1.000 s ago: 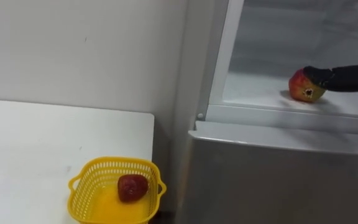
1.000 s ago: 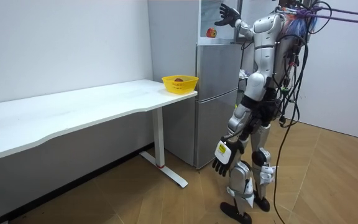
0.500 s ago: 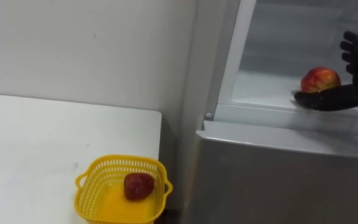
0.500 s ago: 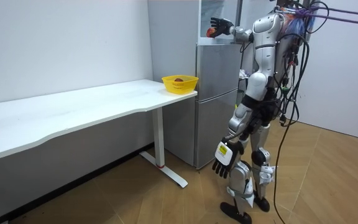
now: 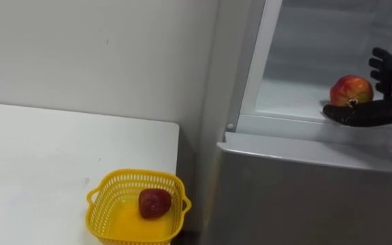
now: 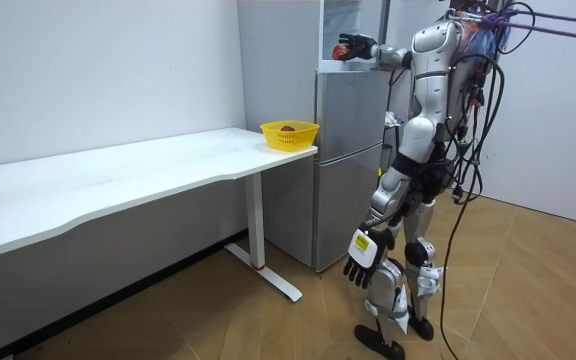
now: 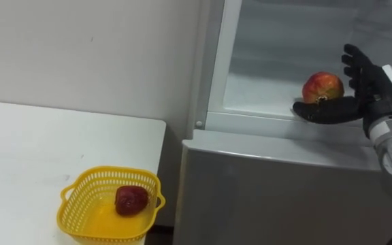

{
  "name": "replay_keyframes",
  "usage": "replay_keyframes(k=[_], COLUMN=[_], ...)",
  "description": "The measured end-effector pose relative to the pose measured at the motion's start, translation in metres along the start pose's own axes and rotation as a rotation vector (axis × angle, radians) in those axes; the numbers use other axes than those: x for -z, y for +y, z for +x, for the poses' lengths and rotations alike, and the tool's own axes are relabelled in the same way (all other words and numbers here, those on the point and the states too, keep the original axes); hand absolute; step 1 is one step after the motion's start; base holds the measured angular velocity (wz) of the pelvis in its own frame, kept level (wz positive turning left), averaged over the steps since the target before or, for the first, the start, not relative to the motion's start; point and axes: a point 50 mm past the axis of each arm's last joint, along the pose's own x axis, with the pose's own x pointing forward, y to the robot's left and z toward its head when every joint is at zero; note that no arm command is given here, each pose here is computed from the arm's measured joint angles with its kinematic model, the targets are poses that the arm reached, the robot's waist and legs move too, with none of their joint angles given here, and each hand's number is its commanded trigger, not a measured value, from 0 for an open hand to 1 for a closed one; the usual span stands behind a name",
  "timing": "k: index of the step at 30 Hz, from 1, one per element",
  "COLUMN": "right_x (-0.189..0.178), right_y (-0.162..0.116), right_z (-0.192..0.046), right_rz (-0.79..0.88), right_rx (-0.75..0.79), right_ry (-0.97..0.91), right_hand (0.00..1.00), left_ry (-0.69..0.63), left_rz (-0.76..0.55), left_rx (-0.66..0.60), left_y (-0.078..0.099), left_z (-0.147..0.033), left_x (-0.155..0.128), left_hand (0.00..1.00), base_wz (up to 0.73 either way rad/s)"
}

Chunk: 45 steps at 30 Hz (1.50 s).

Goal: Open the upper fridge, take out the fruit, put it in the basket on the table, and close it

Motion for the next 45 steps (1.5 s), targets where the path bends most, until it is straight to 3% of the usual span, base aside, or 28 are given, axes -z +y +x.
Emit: replay_keyframes(k=[20,21,22,45], right_x=[0.0077,0.0080,0.0085,0.0001], right_y=[0.0001,-0.0001,-0.0004,-0.0057], right_z=[-0.0002,0.0000,0.0005,0.0070], right_rz=[0.071,0.073,0.076,0.078], right_rx=[-0.047,-0.047,-0.049,-0.044], right_ry=[0.040,0.042,0.046,0.049], right_hand=[0.02,0.41,1.00,1.00], left_ry=[0.016,0.015,0.015,0.029], left_rz=[-0.008,-0.008,-0.008,-0.008], left_rx=[-0.003,-0.003,-0.003,-0.001], left_y=[0.0006,0.0006,0.0006,-0.0005], left_z=[-0.0006,-0.0006,-0.0006,-0.0012], left_x=[0.0026,0.0026,0.0025,0.0072], left_hand=[0.00,0.00,0.00,0.00], base_wz=[0.00,0.00,0.00,0.00])
